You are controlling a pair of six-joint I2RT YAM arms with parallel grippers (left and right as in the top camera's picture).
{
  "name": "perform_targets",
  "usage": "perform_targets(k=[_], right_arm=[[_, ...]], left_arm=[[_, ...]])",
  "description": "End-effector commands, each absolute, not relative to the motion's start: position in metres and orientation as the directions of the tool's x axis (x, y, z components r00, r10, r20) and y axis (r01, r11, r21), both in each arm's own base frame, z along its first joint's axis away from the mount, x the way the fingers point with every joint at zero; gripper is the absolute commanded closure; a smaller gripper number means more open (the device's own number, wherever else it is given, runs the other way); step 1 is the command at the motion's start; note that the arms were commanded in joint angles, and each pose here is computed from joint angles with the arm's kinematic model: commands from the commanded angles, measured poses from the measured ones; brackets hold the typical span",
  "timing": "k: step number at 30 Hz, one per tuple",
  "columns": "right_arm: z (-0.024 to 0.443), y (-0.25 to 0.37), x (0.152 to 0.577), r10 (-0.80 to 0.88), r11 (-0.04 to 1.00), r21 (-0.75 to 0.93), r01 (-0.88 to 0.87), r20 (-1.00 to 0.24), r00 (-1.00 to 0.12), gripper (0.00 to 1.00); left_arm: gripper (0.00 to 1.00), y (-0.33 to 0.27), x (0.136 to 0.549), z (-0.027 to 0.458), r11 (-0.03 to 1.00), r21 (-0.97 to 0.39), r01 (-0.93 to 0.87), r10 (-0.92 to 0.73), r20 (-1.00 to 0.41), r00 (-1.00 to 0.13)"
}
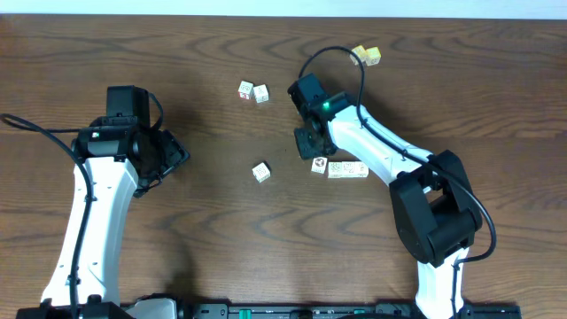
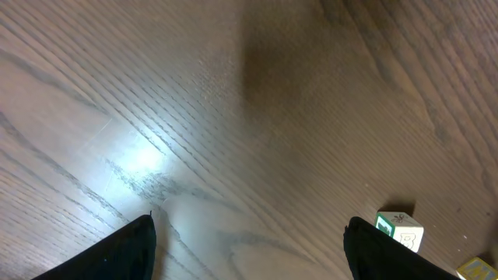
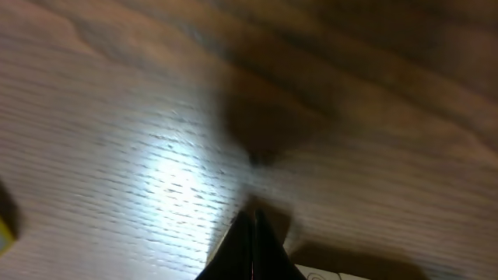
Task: Lift 5 blocks
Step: 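Adjust the row alignment by pushing along it with the right gripper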
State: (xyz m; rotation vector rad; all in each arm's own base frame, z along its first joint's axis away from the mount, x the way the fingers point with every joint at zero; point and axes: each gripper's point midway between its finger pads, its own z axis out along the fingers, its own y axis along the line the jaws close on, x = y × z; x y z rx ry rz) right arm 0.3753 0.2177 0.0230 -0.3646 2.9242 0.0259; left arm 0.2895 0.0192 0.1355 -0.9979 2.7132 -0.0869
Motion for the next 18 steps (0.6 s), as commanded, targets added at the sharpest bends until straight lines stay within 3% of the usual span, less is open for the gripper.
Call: perform_targets(k=[1,18], right_arm=[[0.0227,0.2125,0.3732,-0.214,0.976,-0.013,-0.216,-0.201,-0.956,0.99],[0.0209,0.2076,0.3649,-0.219,0.976,-0.025,-0.218,-0.164,-0.962,0.99]], left_arm=[[0.22,0.0216,0.2925,0.1436,0.765,-0.149,-0.627,-0.643,-0.234,-0.729],[0.22,0.0216,0.2925,0.1436,0.765,-0.150,-0.626,-0.643,-0.234,-0.729]])
